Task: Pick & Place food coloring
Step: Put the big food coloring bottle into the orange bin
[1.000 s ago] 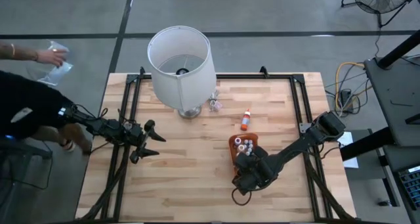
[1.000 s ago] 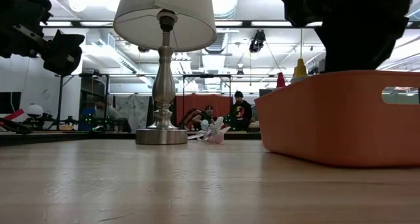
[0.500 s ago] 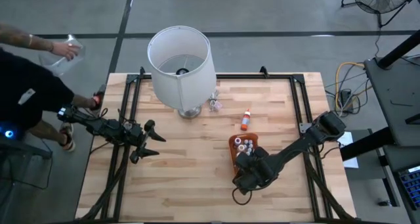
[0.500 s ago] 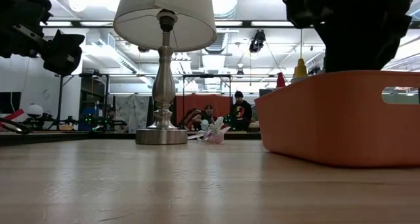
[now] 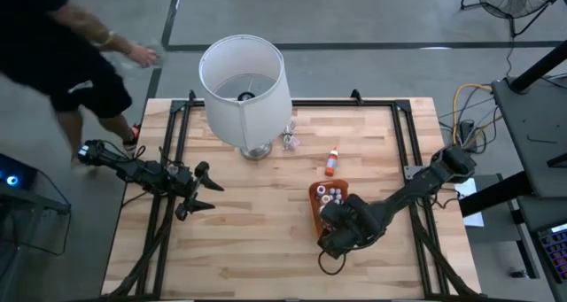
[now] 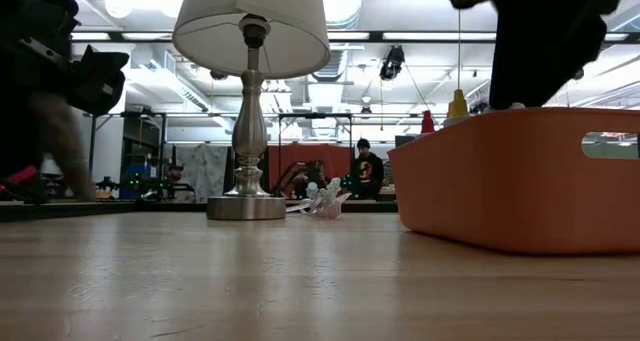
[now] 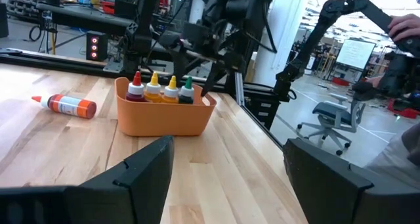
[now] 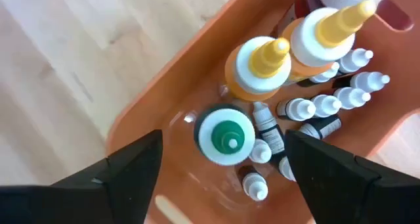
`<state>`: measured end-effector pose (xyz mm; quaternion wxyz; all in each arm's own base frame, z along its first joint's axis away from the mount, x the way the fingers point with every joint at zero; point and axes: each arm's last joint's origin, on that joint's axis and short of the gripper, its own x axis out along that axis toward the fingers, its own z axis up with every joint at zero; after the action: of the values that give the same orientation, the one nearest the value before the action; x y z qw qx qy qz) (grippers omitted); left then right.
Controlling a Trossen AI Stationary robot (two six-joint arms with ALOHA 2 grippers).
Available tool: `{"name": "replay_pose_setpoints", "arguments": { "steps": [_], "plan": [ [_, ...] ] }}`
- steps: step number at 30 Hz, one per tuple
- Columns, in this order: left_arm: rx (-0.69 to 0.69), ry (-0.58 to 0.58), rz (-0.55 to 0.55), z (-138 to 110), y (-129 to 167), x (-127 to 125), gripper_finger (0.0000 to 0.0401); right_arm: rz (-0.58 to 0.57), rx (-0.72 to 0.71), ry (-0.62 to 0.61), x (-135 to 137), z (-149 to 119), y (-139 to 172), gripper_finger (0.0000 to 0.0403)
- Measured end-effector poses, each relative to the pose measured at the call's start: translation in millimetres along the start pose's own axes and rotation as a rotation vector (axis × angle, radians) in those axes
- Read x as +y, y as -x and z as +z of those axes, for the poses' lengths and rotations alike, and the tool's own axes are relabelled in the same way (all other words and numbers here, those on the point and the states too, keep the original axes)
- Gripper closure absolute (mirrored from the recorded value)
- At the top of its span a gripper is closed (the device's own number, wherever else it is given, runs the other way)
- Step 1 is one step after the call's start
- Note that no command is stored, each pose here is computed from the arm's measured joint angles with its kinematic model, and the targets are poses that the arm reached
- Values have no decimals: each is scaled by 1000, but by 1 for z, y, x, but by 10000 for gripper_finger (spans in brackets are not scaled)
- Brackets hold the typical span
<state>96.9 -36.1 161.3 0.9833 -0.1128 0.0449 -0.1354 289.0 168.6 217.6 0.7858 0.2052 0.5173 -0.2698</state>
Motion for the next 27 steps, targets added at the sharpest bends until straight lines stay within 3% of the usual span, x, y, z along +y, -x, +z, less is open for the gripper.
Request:
{"name": "replay_pose_setpoints", "arguments": {
  "steps": [15, 27],
  "plan": [
    [-1, 0, 0, 0, 0, 0, 143, 114, -83, 122, -37, 29, 58, 45],
    [0, 0, 0, 0, 0, 0, 143, 108, -58, -117, -104, 81, 80, 44]
  ]
}}
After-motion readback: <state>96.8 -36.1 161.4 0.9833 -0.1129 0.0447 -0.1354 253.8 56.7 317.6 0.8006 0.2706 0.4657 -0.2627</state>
